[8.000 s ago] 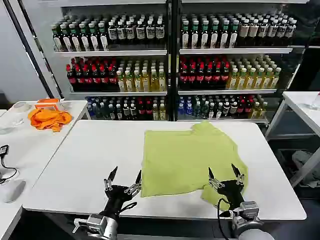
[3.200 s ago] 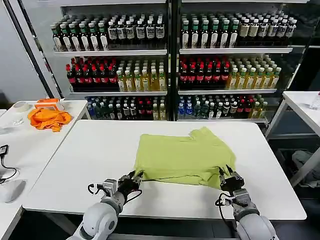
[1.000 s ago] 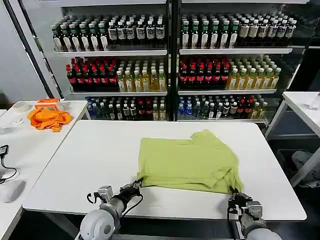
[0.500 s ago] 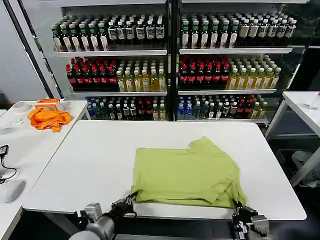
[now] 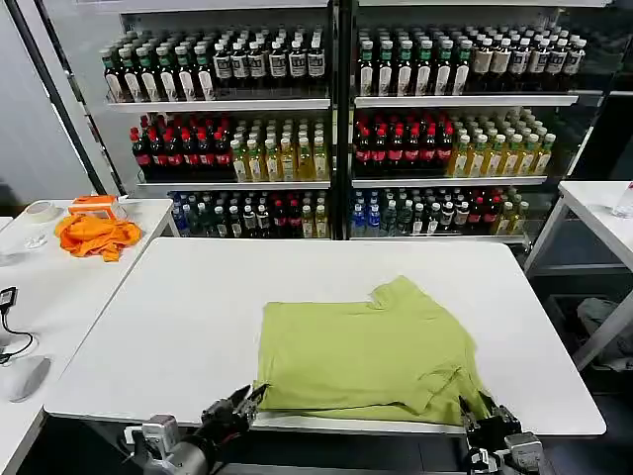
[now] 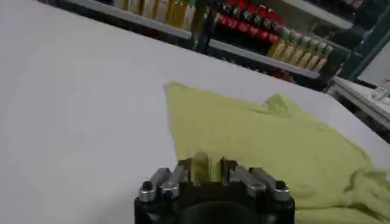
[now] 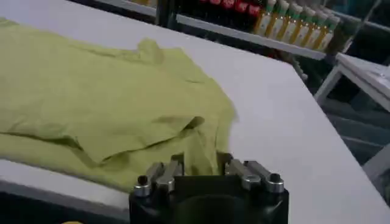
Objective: Fold and organize the clothes.
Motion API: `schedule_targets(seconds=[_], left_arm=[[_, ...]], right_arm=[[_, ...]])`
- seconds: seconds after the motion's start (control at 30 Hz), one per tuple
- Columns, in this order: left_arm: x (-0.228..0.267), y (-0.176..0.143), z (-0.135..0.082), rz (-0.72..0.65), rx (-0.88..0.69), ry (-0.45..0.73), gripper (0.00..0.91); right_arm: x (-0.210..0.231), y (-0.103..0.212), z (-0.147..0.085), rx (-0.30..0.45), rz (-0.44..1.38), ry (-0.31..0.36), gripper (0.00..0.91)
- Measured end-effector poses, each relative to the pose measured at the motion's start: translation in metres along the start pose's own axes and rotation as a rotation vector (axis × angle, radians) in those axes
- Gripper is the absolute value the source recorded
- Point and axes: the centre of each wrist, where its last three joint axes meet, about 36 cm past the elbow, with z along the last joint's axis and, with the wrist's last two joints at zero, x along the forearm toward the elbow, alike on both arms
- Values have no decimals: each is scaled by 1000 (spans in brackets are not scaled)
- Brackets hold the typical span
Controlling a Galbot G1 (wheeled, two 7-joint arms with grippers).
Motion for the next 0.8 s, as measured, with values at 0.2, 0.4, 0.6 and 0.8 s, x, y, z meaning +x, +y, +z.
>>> schedule_targets(seconds=[0.2,0.4,0.6,0.8], left_arm=[[-14,11,-13,-13,-41,-17,907],[-38,21,-27,-33,-61,-37,907],[-74,29,-44,-52,-74,-59,907],[-116,28,-62,-68,-81,-76,907]], right_arm=[[-18,-5,-11,-1,9,-34,907],[-48,-9,-27,-16,17,-73,907],[-94,-10,-46,-65,3,-93,907],[-147,-5,-72,-112,-28,-103,907]])
